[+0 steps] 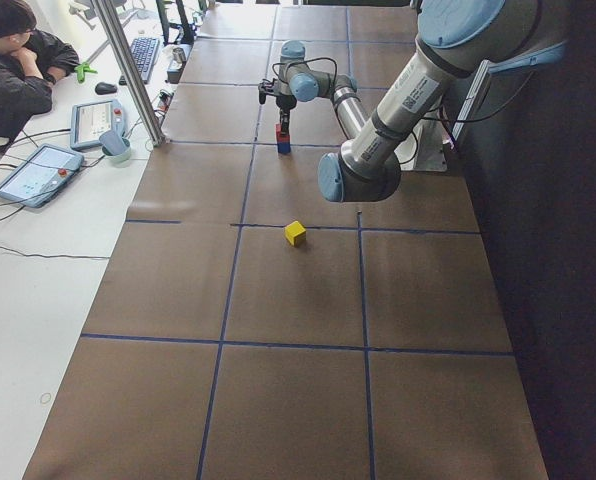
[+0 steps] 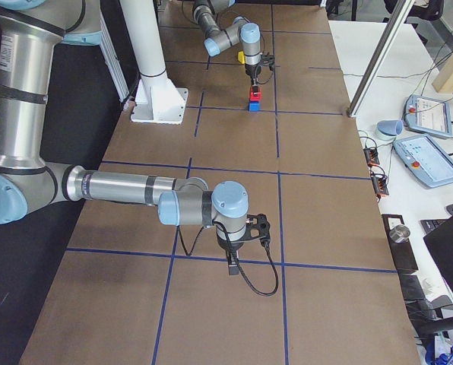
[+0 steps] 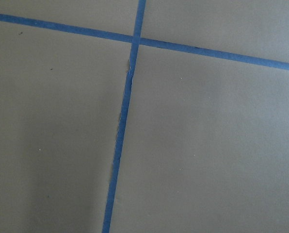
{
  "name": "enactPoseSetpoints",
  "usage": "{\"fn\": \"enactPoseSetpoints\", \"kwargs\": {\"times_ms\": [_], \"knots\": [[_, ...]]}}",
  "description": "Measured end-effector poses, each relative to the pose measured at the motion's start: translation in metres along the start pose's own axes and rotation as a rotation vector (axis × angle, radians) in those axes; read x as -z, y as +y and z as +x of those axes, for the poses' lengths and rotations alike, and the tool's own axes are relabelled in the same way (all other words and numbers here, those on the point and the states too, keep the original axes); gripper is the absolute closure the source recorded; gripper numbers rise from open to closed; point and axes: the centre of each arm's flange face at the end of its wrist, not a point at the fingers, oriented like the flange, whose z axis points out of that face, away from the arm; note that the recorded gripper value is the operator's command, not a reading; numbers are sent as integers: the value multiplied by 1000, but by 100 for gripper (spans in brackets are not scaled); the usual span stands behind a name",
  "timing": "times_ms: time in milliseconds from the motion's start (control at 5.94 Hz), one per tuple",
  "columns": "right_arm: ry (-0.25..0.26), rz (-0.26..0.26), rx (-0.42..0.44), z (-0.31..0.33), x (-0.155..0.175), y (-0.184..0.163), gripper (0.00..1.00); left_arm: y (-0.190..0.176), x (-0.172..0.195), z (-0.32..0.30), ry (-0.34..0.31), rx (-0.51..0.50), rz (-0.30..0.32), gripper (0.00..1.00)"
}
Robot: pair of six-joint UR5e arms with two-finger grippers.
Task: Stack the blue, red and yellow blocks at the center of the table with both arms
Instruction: 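Lower the red cube onto the blue cube and open the left gripper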
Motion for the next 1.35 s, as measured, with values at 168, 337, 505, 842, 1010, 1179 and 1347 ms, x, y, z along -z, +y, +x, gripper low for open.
{"fn": "enactPoseSetpoints", "kwargs": {"times_ms": [168,337,505,842,1010,1179,1347], "knots": [[0,-1,-1,1,-1,0,0,-1,-1,3,0,0,-1,100],[1,-3,0,2,-2,1,0,-3,-4,6,-3,1,-2,96],[2,-6,-1,3,-3,1,0,-2,-6,9,-7,0,-5,79],[2,-12,-5,5,-6,2,0,1,-8,12,-7,-6,-10,49],[2,-14,-6,6,-7,2,0,1,-9,12,-7,-7,-11,47],[2,-15,-7,7,-8,3,0,1,-9,12,-7,-7,-13,40],[2,-16,-7,7,-8,3,0,2,-9,12,-8,-6,-15,37]]}}
